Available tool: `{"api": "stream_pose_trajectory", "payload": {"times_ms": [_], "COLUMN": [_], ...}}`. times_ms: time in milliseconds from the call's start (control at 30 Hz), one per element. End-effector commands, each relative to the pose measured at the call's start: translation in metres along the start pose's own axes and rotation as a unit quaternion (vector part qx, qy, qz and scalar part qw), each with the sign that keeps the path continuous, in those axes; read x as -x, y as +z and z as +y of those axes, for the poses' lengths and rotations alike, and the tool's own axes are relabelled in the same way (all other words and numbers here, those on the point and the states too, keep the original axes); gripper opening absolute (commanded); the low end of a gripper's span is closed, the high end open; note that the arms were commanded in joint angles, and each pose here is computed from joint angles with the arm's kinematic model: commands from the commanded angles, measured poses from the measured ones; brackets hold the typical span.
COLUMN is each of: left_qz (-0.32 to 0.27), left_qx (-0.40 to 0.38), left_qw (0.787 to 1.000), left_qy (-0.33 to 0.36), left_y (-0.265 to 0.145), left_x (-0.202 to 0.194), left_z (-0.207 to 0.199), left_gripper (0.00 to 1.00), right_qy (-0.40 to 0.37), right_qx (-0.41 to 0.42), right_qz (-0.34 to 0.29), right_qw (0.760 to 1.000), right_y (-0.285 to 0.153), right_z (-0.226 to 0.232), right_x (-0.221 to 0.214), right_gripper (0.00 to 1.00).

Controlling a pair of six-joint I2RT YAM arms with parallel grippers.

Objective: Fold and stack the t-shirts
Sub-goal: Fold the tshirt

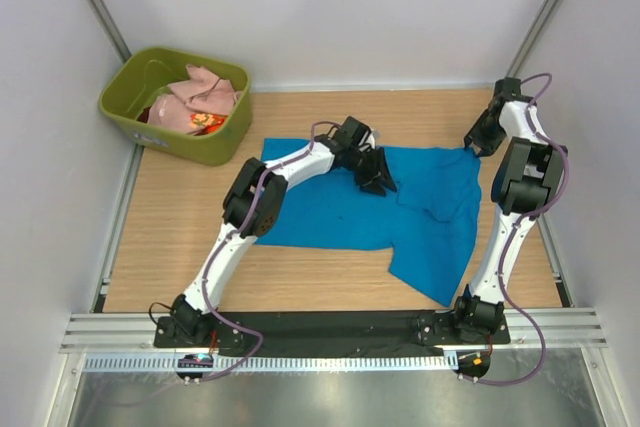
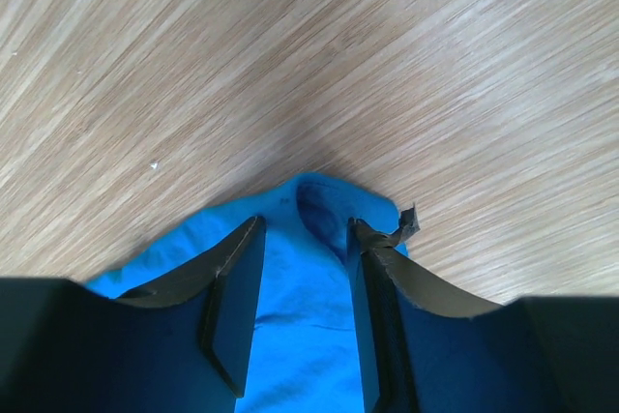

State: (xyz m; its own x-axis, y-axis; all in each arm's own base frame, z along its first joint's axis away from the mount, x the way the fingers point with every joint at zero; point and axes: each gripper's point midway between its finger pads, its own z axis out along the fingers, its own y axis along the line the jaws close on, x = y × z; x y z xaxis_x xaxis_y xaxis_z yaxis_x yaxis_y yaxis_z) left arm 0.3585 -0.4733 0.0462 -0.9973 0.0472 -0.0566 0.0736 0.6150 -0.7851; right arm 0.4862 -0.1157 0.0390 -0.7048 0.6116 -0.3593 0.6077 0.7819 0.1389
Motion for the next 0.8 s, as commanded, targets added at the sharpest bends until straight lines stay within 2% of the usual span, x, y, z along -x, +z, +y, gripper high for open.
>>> {"api": "stream_pose_trajectory", "payload": {"times_ms": [0, 167, 200, 267, 300, 333, 367, 500, 567, 633, 700, 733, 767], "left_qz": [0.007, 0.003, 0.002, -0.003, -0.007, -0.007, -0.024, -0.049, -0.061, -0.088, -0.087, -0.1, -0.095], "left_qx": [-0.039, -0.027, -0.026, -0.029, -0.027, -0.014, -0.006, 0.039, 0.069, 0.102, 0.145, 0.166, 0.184], "left_qw": [0.999, 1.0, 1.0, 0.999, 0.999, 1.0, 0.999, 0.996, 0.995, 0.989, 0.983, 0.978, 0.976], "left_qy": [0.015, 0.01, 0.011, 0.018, 0.023, 0.019, 0.045, 0.057, 0.043, 0.061, 0.074, 0.075, 0.069], "left_y": [0.005, 0.006, 0.004, -0.004, -0.008, -0.014, -0.025, -0.057, -0.077, -0.102, -0.12, -0.135, -0.143], "left_x": [-0.008, -0.009, -0.008, -0.004, -0.002, 0.0, 0.008, 0.027, 0.04, 0.057, 0.058, 0.065, 0.062], "left_z": [-0.027, -0.02, -0.02, -0.025, -0.027, -0.022, -0.027, -0.008, 0.013, 0.028, 0.046, 0.053, 0.061], "left_gripper": [0.42, 0.42, 0.42, 0.43, 0.43, 0.43, 0.43, 0.44, 0.44, 0.45, 0.47, 0.47, 0.48], "right_qy": [-0.004, 0.018, 0.021, 0.024, 0.027, 0.03, 0.039, 0.079, 0.107, 0.148, 0.173, 0.187, 0.189], "right_qx": [0.001, -0.015, -0.022, -0.035, -0.054, -0.06, -0.062, -0.064, -0.065, -0.061, -0.056, -0.052, -0.047], "right_qz": [-0.005, 0.005, 0.003, -0.001, -0.008, -0.011, -0.017, -0.04, -0.052, -0.055, -0.055, -0.057, -0.056], "right_qw": [1.0, 1.0, 1.0, 0.999, 0.998, 0.998, 0.997, 0.994, 0.991, 0.986, 0.982, 0.979, 0.979], "right_y": [0.011, 0.029, 0.032, 0.036, 0.038, 0.037, 0.039, 0.043, 0.047, 0.055, 0.063, 0.062, 0.062], "right_z": [-0.006, -0.022, -0.025, -0.03, -0.036, -0.038, -0.037, -0.033, -0.031, -0.027, -0.022, -0.018, -0.015], "right_x": [0.005, 0.004, 0.005, 0.009, 0.013, 0.015, 0.019, 0.032, 0.039, 0.04, 0.041, 0.044, 0.046], "right_gripper": [0.45, 0.34, 0.25, 0.14, 0.04, 0.02, 0.01, 0.01, 0.01, 0.01, 0.01, 0.02, 0.09]}}
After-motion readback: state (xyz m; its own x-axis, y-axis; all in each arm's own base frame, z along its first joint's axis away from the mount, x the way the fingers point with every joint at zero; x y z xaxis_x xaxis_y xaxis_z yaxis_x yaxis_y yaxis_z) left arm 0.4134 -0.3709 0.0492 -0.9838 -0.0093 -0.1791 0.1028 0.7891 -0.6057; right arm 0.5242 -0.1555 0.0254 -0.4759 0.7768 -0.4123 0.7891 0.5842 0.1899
